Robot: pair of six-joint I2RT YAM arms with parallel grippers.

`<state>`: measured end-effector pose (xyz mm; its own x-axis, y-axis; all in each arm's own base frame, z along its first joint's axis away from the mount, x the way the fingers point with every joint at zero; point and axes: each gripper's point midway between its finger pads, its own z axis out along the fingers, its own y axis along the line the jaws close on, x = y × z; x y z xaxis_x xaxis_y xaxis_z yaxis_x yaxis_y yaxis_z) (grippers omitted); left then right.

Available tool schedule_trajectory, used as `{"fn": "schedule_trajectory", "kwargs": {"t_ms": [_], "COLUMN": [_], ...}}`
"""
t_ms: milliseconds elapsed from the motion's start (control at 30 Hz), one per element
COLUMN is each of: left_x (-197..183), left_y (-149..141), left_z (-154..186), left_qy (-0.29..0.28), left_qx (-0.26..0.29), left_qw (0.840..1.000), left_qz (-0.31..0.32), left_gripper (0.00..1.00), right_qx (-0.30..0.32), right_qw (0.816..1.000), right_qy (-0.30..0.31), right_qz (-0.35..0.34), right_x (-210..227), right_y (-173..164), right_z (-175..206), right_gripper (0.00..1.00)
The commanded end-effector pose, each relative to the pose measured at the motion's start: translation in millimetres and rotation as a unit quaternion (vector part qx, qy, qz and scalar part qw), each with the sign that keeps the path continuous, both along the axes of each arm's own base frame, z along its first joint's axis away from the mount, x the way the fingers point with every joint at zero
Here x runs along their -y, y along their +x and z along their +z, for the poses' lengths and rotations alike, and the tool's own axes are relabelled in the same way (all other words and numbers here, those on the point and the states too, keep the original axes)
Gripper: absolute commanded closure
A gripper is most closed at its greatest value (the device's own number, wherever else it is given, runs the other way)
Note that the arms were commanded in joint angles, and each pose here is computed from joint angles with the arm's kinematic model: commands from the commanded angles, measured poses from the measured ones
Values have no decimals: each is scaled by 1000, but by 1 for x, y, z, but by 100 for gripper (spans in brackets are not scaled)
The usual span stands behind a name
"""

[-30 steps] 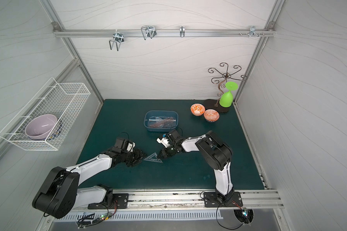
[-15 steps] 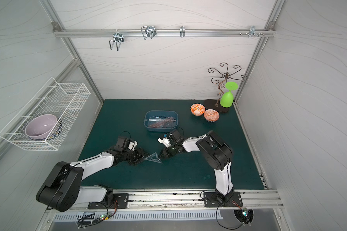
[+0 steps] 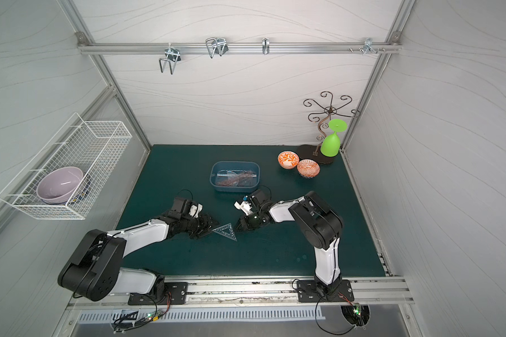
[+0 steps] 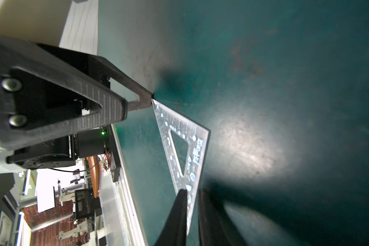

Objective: Put the scattered rulers into the storage box
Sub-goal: Pick up the ruler from the center of the board.

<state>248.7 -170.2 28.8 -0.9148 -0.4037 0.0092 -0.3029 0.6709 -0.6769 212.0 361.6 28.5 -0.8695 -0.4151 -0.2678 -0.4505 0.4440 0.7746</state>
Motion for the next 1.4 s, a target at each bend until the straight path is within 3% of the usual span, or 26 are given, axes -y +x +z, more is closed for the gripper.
{"fn": "schedule_trajectory", "kwargs": {"t_ms": [0,333,667,1367], "left_x": [-7,-3,-22,-18], "left_y": [-4,3,12,15], "left_z": [-22,-16,14,2], "left_qy": [34,30,90,85], "left_qx": [-29,-26,15,-4], "left_qw": [999,999,996,996], "left_qz": [8,7,19,15], "left_gripper": [40,41,38,38], "right_qx": [-2,-10,-18,-32], "right_qw": [1000,999,999,999], "right_qy": [23,29,25,21], "right_qz": [-3,-14,-11,0], "right_x": [-2,-3,-5,-10], "right_y": [1,2,0,-7], "right_z": [20,17,9,-3], "right_gripper": [84,86,87,88]}}
